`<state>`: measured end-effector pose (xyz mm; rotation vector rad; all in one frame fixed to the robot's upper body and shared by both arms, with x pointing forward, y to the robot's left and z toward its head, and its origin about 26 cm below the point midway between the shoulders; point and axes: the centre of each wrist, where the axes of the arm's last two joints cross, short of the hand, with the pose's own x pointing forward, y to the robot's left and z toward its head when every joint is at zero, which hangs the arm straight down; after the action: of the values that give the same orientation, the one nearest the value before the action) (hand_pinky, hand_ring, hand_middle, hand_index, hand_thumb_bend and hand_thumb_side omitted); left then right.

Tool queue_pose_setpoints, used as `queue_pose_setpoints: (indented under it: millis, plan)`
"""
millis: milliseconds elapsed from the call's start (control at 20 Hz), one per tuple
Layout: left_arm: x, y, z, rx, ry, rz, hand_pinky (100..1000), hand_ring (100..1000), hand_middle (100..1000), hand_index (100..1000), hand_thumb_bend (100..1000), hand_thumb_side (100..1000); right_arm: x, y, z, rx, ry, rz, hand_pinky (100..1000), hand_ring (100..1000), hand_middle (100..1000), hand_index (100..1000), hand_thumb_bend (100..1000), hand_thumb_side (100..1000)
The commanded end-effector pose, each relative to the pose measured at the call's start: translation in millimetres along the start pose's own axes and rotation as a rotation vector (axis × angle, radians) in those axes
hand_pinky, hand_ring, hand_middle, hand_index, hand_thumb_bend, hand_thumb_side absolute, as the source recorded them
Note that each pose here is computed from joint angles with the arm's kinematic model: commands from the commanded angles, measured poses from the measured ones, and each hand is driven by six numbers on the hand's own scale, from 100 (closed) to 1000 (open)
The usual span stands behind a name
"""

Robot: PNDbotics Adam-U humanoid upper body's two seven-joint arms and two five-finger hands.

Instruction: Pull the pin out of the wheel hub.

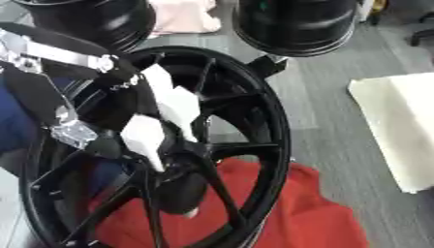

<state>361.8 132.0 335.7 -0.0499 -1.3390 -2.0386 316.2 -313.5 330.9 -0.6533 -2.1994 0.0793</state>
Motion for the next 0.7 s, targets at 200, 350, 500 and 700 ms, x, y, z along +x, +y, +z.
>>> queue_pose_setpoints:
  millis: [200, 350, 500, 700]
  plan:
    - [-2.4, 3.9, 1.5, 0.005, 0.027, -0.027, 792, 760, 756, 789, 544, 485, 7.4, -4.6, -3.9, -0.005, -0.025, 0.0, 763, 752, 678, 702, 100, 597]
    - [-4.9, 3.4, -0.2, 0.005, 0.039, -0.039, 797, 769, 774, 795, 558, 479, 6.9, -4.7, -3.8, -0.005, -0.024, 0.0, 763, 752, 678, 702, 100, 596]
    - [-2.6, 5.1, 1.8, 0.014, 0.031, -0.066, 792, 764, 765, 793, 561, 479, 6.2, -5.1, -3.6, -0.005, -0.022, 0.002, 764, 752, 678, 702, 100, 599]
    - [1.4, 8.6, 1.9, 0.024, 0.027, -0.091, 794, 768, 770, 798, 566, 471, 5.4, -4.4, -3.6, -0.001, -0.018, -0.004, 764, 752, 678, 702, 100, 606]
